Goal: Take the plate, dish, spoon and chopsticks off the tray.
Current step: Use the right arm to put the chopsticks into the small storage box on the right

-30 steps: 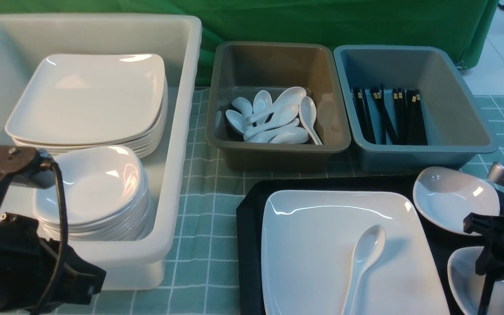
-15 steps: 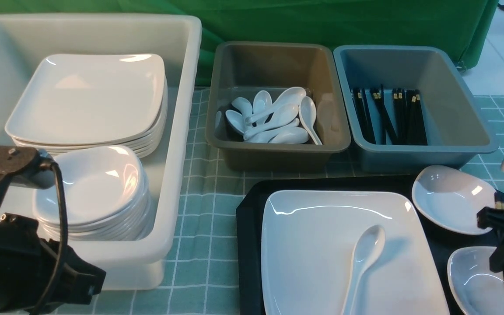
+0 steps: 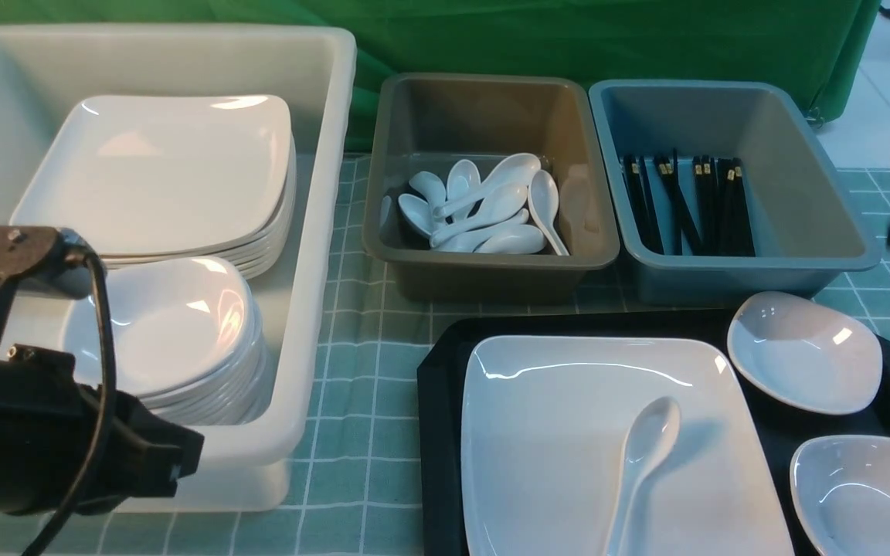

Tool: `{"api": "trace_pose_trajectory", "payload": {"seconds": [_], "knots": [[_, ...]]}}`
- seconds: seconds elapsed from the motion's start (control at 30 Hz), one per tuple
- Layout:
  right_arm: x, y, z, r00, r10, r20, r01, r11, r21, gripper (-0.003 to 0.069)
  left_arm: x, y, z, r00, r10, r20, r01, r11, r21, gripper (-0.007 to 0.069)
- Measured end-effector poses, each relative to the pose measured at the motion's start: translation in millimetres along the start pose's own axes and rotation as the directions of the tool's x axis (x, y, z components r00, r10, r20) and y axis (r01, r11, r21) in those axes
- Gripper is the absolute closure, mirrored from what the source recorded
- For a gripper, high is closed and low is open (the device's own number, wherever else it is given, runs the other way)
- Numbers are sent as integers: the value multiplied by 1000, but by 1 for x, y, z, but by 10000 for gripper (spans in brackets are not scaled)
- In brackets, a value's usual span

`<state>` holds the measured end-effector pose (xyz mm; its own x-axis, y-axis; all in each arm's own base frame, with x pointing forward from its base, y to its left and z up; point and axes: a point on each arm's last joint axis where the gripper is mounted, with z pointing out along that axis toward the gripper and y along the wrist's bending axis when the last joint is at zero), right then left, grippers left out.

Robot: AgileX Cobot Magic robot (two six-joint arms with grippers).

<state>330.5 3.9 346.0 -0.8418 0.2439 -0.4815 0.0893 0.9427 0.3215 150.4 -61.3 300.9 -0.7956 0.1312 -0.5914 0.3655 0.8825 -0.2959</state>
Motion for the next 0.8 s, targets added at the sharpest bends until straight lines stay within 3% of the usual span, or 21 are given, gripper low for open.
{"api": "trace_pose_trajectory", "payload": {"seconds": [0.27,0.47,0.5,0.53,0.67,0.77,0.8], "knots": [[-89,12,68,997,45,55,-38,991,-127,534,-2,0,0,1000,9,17,-9,1000,-5,625],[-105,13,131,997,74,34,-69,989,-129,504,-2,0,0,1000,15,17,-15,1000,-5,625],[-105,13,139,996,80,26,-76,989,-126,460,-2,0,0,1000,15,17,-15,1000,-5,625],[-101,15,153,997,81,-1,-81,990,-117,355,-1,0,0,1000,14,16,-14,1000,-4,625],[-94,17,157,997,34,-70,-41,994,-98,97,-2,-1,0,1000,6,21,-7,1000,16,625],[-94,20,136,994,-32,-102,24,997,-74,69,-3,-4,0,1000,9,28,-10,999,34,625],[-92,22,117,987,-90,-137,83,995,-55,129,-3,-5,1,999,19,29,-21,999,42,625]]}}
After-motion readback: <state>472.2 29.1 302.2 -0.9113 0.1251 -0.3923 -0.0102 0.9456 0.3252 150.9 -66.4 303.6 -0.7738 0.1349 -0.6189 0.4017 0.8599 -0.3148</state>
